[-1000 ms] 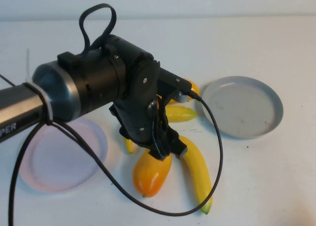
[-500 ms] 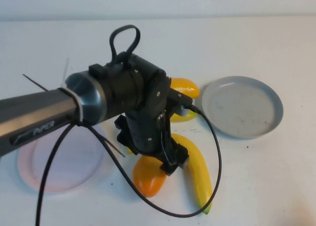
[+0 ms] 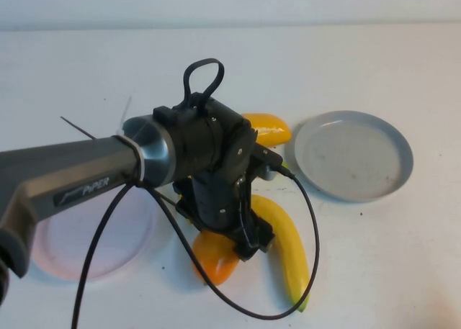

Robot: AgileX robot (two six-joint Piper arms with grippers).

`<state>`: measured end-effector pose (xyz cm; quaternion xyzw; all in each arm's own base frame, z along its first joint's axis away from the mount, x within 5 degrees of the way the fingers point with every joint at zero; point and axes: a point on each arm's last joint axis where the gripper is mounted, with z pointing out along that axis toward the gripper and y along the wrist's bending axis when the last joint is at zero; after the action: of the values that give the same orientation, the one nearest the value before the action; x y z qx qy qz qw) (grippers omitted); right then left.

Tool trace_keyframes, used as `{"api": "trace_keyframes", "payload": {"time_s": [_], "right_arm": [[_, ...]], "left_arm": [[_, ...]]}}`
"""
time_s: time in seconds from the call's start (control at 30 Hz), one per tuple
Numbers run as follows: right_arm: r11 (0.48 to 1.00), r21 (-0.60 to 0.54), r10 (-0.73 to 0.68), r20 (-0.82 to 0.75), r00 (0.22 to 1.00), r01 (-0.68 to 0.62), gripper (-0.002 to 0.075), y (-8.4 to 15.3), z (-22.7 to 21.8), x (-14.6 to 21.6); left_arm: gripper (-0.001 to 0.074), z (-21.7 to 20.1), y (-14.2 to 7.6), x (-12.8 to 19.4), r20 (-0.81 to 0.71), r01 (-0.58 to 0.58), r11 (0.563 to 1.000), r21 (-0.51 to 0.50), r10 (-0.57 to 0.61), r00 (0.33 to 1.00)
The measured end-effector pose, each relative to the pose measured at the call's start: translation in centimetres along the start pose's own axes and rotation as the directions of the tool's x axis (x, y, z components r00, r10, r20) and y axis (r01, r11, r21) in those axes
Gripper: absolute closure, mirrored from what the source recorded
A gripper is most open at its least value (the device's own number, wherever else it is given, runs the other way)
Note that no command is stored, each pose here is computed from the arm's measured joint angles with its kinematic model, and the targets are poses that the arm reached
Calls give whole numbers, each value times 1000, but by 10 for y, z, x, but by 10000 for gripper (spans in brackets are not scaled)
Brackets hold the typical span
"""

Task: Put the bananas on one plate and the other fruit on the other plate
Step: Put one type of fruit in the left plate

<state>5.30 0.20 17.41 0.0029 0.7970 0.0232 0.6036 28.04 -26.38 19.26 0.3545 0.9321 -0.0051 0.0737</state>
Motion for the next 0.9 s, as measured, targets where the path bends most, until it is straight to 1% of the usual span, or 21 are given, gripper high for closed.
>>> {"api": "trace_keyframes", "payload": {"time_s": [0.13, 0.3, 0.4, 0.47, 0.53, 0.6, 0.63, 0.7, 0.8, 0.87, 0.9], "right_arm": [[1000, 0, 0, 0, 1000, 0, 742, 0, 0, 0], [1000, 0, 0, 0, 1000, 0, 742, 0, 0, 0], [1000, 0, 0, 0, 1000, 0, 741, 0, 0, 0], [1000, 0, 0, 0, 1000, 0, 742, 0, 0, 0], [1000, 0, 0, 0, 1000, 0, 742, 0, 0, 0], [1000, 0, 0, 0, 1000, 0, 741, 0, 0, 0], [1000, 0, 0, 0, 1000, 0, 742, 0, 0, 0], [1000, 0, 0, 0, 1000, 0, 741, 0, 0, 0], [1000, 0, 0, 0, 1000, 0, 741, 0, 0, 0], [1000, 0, 0, 0, 1000, 0, 741, 0, 0, 0], [1000, 0, 0, 0, 1000, 0, 742, 0, 0, 0]], "left_arm": [[181, 1, 0, -1, 1, -4, 1000, 0, 4, 1000], [180, -5, 0, 1, -1, -3, 1000, -1, 3, 1000], [180, -28, 4, 2, 49, 3, 1000, -2, -3, 999], [180, -48, 12, 3, 95, 26, 1000, -3, -26, 995], [180, -63, 30, 6, 124, 74, 997, -9, -72, 990], [180, -71, 53, 11, 119, 137, 990, -19, -134, 984], [180, -72, 68, 16, 102, 178, 984, -27, -175, 979], [180, -72, 95, 24, 64, 249, 967, -48, -245, 967], [180, -69, 135, 38, 34, 329, 938, -110, -327, 944], [180, -62, 153, 47, 29, 366, 921, -132, -365, 930], [180, -59, 158, 50, 28, 378, 916, -136, -378, 925]]}}
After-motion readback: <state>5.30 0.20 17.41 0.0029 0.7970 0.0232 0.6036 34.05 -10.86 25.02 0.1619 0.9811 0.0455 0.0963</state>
